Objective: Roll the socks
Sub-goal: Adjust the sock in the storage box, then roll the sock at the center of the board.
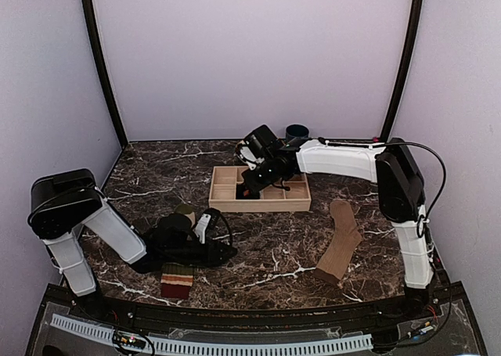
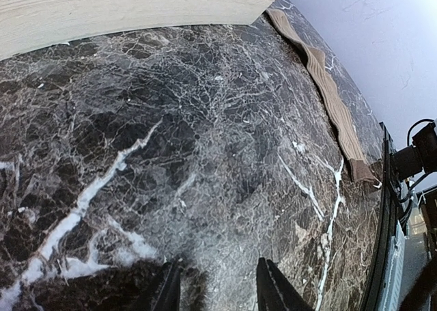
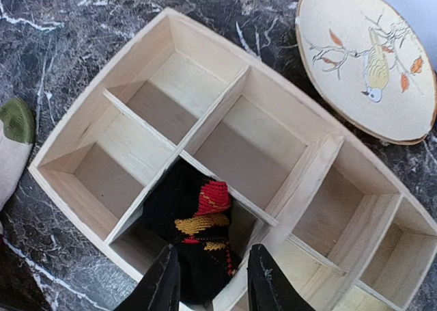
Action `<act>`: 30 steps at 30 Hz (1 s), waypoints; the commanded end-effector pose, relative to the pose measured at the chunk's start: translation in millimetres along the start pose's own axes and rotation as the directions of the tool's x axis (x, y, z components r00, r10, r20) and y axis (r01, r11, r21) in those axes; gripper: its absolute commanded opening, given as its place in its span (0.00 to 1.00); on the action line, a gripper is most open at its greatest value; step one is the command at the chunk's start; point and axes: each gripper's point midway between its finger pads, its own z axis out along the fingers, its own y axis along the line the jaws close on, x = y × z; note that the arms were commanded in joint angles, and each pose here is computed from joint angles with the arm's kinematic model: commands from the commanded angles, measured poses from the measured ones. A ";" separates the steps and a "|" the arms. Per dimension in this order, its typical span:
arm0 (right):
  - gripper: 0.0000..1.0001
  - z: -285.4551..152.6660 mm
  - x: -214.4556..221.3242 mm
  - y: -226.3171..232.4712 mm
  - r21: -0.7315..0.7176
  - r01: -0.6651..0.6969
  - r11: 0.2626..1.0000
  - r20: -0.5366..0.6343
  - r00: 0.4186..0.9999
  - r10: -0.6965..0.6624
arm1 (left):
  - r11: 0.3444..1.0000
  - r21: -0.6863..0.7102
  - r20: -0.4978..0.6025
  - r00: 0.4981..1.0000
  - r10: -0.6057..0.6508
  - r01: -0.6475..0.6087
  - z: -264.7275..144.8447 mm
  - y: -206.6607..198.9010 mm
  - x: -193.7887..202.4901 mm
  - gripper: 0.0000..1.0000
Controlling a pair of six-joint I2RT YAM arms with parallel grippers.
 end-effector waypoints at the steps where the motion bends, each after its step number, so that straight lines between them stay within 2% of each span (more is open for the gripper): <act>1: 0.34 -37.3 -35.7 -1.7 0.023 -0.005 1.000 0.136 0.991 0.002 | 0.996 -0.084 -0.089 0.996 0.003 -0.011 -5.8 14.5 16.1 0.42; 9: 0.39 -88.0 -45.2 -12.3 0.051 -0.031 0.998 0.256 0.967 0.017 | 0.989 -0.119 -0.006 0.996 0.085 -0.085 -13.1 -1.8 -29.4 0.47; 17: 0.56 -154.6 -41.2 -18.1 0.026 -0.068 0.997 0.367 0.928 0.054 | 0.981 -0.112 0.152 0.973 0.173 -0.157 -37.0 -36.1 -91.2 0.51; 21: 0.60 -185.1 -34.8 -18.1 -0.003 -0.103 0.995 0.410 0.907 0.096 | 0.977 -0.082 0.245 0.946 0.213 -0.198 -56.3 -60.1 -114.8 0.54; 22: 0.64 -194.6 -33.6 -17.2 -0.012 -0.107 0.994 0.428 0.898 0.101 | 0.974 -0.077 0.270 0.936 0.225 -0.212 -62.0 -66.8 -120.2 0.56; 24: 0.98 -211.4 -31.7 -15.2 -0.026 -0.113 0.993 0.466 0.878 0.112 | 0.967 -0.066 0.313 0.915 0.254 -0.246 -73.1 -80.4 -128.2 0.58; 27: 0.99 -234.5 -31.3 -15.3 -0.048 -0.128 0.991 0.526 0.840 0.134 | 0.953 -0.087 0.383 0.873 0.301 -0.290 -89.6 -95.3 -141.2 0.70; 28: 1.00 -242.2 -32.1 -15.6 -0.064 -0.134 0.989 0.551 0.821 0.147 | 0.949 -0.090 0.400 0.862 0.312 -0.301 -94.1 -98.7 -144.3 0.80; 29: 1.00 -249.9 -33.1 -17.5 -0.084 -0.148 0.985 0.586 0.792 0.169 | 0.946 -0.093 0.416 0.852 0.320 -0.310 -98.0 -101.8 -147.5 0.95; 30: 1.00 -254.9 -31.3 -18.2 -0.115 -0.174 0.978 0.610 0.765 0.208 | 0.944 -0.095 0.431 0.842 0.325 -0.316 -102.2 -104.1 -150.4 0.99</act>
